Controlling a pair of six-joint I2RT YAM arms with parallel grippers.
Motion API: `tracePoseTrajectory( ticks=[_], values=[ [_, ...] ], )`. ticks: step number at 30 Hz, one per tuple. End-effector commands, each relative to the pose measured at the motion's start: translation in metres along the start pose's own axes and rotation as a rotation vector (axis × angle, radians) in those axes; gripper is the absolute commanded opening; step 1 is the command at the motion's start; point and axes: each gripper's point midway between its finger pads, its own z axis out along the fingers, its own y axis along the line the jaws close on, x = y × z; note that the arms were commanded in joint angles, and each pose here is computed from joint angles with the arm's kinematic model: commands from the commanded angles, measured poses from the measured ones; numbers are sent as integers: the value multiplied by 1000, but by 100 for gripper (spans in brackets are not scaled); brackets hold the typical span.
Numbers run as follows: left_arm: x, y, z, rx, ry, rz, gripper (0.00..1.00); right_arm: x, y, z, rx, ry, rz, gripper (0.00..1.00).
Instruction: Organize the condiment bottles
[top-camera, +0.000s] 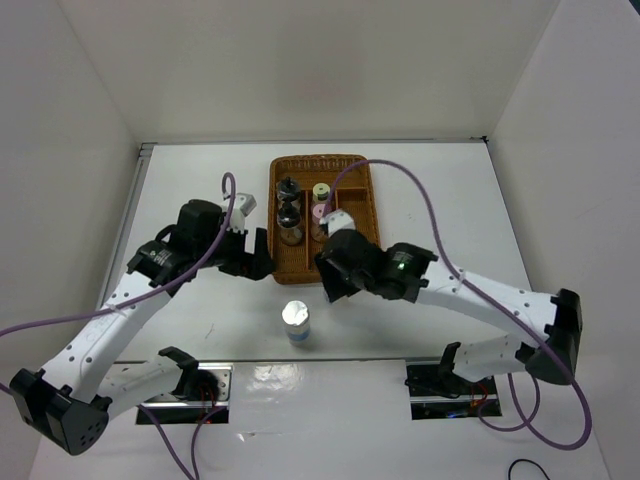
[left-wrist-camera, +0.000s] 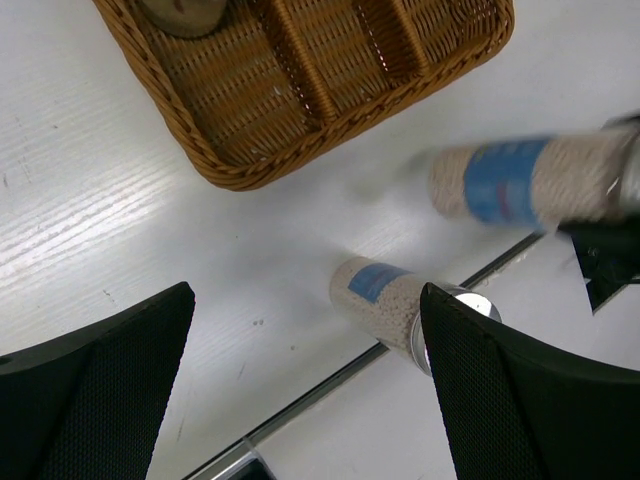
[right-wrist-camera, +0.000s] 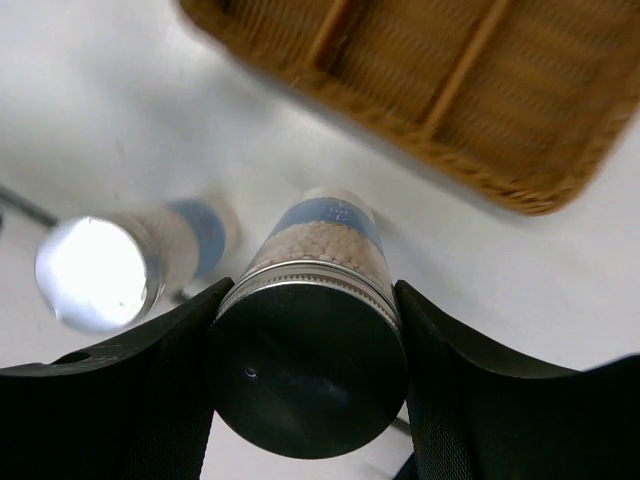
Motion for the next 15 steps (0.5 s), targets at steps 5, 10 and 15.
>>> tracePoseTrajectory(
  ticks=[5, 10, 15],
  values=[
    [-11, -34, -13, 147, -10, 138, 99, -80, -83, -41, 146, -240, 219, 40],
    [-3, -60, -13, 263, 15, 209, 99, -110, -129, -49, 268, -300, 220, 40],
    [-4, -74, -16, 313, 4, 278, 99, -152, -167, -37, 367, -353, 223, 40]
  ],
)
